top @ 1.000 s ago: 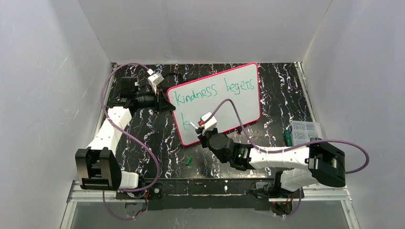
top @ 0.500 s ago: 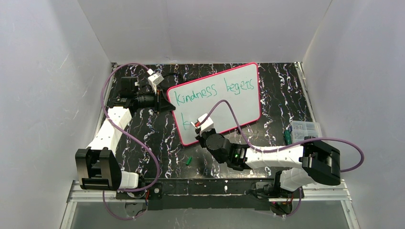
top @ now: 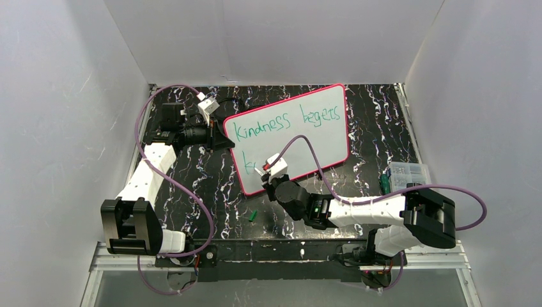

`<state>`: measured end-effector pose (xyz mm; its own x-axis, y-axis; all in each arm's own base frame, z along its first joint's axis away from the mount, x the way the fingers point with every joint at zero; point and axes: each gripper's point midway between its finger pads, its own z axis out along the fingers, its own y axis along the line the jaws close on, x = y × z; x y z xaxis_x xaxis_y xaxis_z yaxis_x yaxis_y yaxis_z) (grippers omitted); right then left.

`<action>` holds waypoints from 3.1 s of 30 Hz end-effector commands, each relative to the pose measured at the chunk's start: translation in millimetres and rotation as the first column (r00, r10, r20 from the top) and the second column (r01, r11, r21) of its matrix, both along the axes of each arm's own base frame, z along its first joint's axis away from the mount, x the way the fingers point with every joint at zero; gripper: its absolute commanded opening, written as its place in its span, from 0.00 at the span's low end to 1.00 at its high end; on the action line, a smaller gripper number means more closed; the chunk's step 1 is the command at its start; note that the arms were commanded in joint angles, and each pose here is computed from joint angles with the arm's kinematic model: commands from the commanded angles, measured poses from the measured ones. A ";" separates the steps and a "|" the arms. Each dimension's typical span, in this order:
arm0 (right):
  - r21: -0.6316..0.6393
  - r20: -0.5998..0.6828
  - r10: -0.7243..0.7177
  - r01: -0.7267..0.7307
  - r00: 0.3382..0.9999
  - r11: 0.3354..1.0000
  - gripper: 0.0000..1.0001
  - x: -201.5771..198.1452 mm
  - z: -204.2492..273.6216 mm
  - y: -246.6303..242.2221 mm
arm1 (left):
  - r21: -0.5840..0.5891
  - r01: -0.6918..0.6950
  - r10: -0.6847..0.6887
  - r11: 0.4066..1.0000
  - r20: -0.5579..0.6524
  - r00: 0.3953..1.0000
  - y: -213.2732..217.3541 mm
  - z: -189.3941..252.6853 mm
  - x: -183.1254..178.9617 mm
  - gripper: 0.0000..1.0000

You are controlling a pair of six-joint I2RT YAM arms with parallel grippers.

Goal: Write a sentence on the whiteboard

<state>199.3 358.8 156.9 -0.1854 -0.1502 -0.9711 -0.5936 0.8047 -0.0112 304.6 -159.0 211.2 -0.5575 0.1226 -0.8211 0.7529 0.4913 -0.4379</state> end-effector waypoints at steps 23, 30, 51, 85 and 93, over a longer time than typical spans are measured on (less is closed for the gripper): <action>0.064 0.157 -0.035 0.025 0.987 0.998 0.01 14.5 66.1 -0.7 | 0.028 -0.003 -0.001 1.000 0.141 0.990 4.4 20.7 6.5 0.00; 0.067 0.163 -0.027 0.016 0.986 0.998 0.01 15.5 65.1 6.3 | 0.028 -0.003 -0.001 1.000 0.139 0.990 4.4 20.3 6.5 0.00; 0.034 0.126 -0.039 0.035 0.991 0.999 0.01 13.3 50.1 -12.8 | 0.029 -0.004 0.000 1.000 0.143 0.990 4.5 21.2 6.3 0.00; -0.062 0.001 -0.034 0.034 0.999 0.998 0.01 4.7 -6.7 -14.7 | 0.031 -0.005 0.001 0.999 0.140 0.990 4.6 19.9 6.1 0.00; 0.002 0.068 -0.079 0.079 0.995 0.997 0.01 14.2 22.5 -15.5 | 0.031 -0.006 0.001 1.000 0.139 0.990 4.7 19.7 6.5 0.00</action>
<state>202.0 348.4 154.9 -0.1762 -0.1996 -0.9639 -0.5807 0.8117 -0.0619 304.7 -159.0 211.2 -0.5570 0.1228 -0.8214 0.7531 0.4916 -0.4371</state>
